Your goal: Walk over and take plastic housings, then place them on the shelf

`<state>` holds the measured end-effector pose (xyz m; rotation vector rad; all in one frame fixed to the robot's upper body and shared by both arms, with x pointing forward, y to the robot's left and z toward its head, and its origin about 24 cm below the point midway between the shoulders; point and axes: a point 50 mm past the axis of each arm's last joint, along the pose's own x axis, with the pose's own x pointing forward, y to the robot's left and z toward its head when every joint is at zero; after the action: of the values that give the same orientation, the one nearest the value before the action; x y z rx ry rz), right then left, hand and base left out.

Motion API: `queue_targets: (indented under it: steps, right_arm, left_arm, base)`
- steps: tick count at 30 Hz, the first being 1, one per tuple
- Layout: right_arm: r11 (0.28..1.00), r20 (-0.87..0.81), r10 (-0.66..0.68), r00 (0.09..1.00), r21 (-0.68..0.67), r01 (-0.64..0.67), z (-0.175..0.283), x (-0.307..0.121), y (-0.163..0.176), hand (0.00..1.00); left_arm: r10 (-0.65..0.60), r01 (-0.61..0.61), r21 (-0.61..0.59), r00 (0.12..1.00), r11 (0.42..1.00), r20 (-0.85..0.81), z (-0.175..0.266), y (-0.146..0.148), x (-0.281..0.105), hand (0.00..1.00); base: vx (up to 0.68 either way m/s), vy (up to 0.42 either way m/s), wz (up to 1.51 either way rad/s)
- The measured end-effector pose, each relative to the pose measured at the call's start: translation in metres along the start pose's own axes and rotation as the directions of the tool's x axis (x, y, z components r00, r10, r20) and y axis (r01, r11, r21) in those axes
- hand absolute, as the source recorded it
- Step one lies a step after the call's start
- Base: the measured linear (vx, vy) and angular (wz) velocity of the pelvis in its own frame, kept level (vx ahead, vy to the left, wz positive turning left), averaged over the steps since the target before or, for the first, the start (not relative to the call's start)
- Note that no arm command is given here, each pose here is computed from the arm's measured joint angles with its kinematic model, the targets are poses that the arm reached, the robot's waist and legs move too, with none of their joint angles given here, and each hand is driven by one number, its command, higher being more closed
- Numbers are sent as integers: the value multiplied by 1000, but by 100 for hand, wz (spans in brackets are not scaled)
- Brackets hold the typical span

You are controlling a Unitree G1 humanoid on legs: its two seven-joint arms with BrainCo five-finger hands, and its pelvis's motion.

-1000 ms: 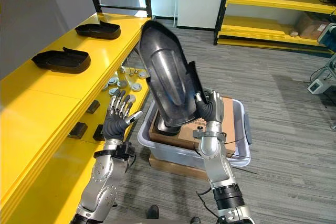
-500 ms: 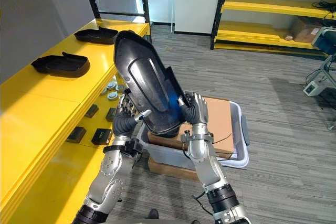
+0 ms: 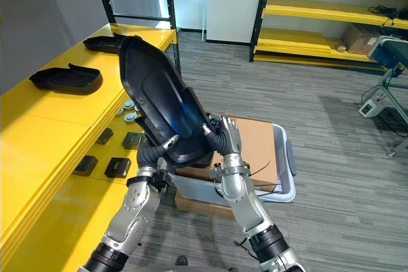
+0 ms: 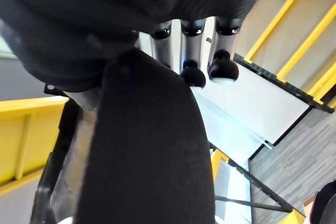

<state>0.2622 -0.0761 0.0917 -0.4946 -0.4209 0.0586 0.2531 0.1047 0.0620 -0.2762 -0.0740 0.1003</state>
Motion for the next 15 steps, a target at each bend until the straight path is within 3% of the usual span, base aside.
queue_targets:
  steps: [7,15]
  right_arm:
    - [972,-22,27,999,234,-21,2,4,-10,0]
    - [889,87,-126,988,452,73,24,13,-51,0]
  left_arm:
    - [2,-9,104,998,994,70,10,1,3,100]
    - [-43,6,211,984,978,170,23,-8,2,100]
  base:
    - [0,0,0]
    - [1,-3,1]
